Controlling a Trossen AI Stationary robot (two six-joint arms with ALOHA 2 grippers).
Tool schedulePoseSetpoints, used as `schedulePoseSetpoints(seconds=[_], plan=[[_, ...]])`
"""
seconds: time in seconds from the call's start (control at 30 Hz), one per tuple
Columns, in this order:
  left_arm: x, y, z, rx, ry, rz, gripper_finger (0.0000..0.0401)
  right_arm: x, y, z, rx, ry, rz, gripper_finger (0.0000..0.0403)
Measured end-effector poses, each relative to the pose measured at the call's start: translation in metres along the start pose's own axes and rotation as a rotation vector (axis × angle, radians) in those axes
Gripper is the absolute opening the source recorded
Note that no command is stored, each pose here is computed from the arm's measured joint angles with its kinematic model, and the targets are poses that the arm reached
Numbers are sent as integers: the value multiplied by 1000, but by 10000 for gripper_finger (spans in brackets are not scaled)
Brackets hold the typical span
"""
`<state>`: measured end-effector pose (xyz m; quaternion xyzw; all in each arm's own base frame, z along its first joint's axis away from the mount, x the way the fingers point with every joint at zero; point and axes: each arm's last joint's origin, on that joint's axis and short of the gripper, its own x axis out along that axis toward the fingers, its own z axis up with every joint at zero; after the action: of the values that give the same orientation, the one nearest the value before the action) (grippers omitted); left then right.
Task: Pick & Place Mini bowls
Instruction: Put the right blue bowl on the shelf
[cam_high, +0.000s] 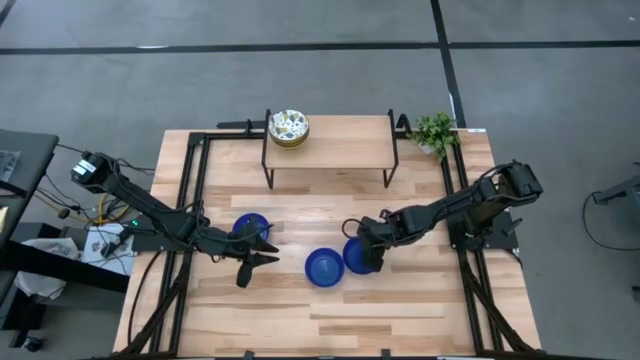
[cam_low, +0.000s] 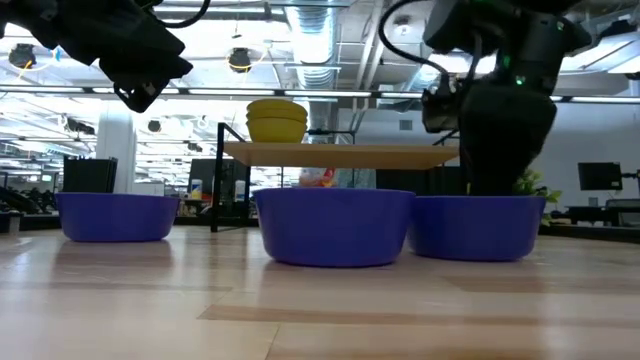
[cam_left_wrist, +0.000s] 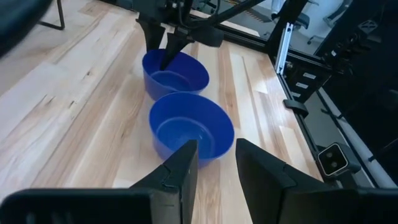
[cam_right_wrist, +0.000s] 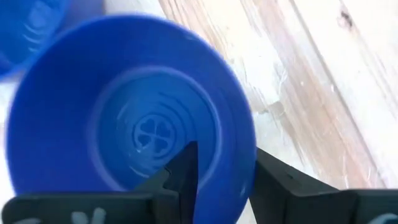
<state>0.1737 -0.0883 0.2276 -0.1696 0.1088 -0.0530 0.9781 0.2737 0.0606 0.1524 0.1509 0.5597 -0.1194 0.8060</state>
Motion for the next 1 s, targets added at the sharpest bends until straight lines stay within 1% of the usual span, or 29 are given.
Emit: schedulePoseSetpoints(seconds=[0.23, 1.0], plan=[[0, 0, 0, -2, -4, -2, 108, -9, 1, 5, -2, -19, 9, 108], [0, 0, 0, -1, -3, -2, 108, -9, 0, 4, -5, -7, -9, 108]])
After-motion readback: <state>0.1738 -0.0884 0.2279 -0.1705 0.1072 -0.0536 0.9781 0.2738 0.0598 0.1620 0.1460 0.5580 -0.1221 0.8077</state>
